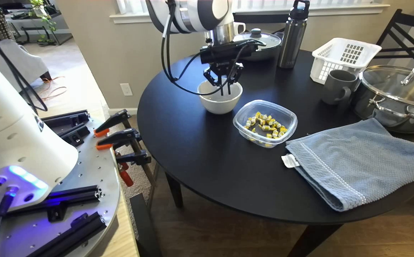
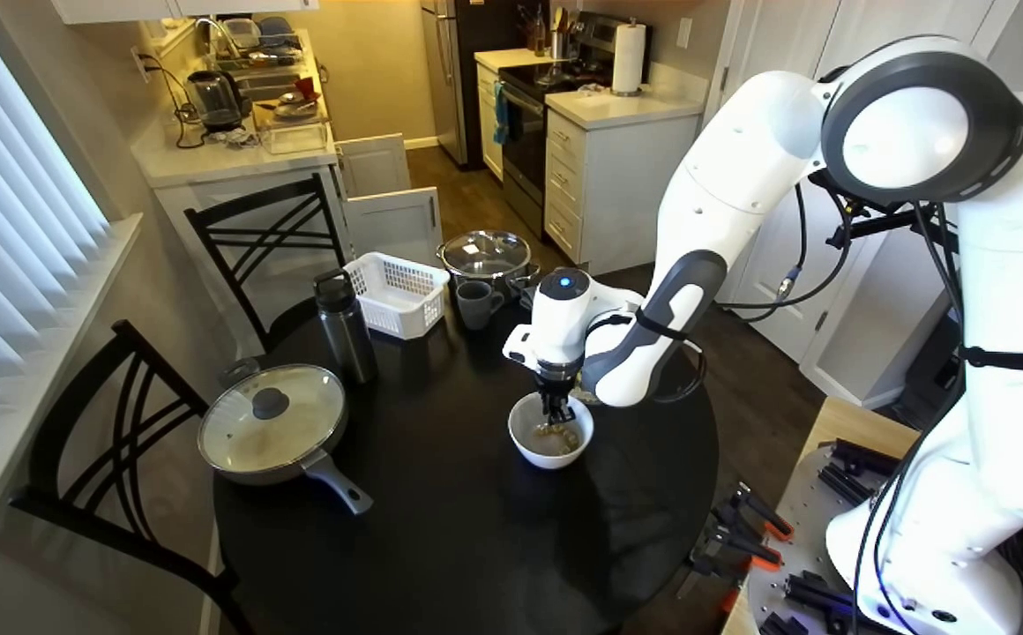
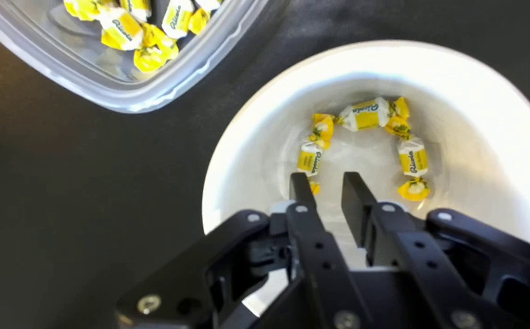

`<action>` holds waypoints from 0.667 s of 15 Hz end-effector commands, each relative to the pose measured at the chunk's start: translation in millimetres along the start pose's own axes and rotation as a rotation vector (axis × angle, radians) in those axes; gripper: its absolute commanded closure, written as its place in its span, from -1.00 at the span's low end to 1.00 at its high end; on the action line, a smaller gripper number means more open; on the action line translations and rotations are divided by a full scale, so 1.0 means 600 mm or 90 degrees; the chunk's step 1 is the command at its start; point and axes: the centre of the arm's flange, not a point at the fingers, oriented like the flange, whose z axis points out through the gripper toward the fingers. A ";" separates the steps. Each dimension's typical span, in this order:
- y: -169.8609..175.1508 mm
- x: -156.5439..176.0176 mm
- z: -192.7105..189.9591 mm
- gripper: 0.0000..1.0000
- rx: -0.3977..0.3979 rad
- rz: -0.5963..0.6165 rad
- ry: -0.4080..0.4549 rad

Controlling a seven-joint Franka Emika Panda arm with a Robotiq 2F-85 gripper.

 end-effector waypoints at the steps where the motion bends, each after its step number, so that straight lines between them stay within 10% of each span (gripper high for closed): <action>1: -0.025 -0.012 0.015 -0.12 0.016 -0.020 -0.019; 5: -0.040 -0.021 0.041 -0.35 0.031 -0.025 -0.034; 7: -0.041 -0.023 0.047 -0.81 0.035 -0.024 -0.037; 10: -0.040 -0.025 0.056 -0.70 0.040 -0.024 -0.043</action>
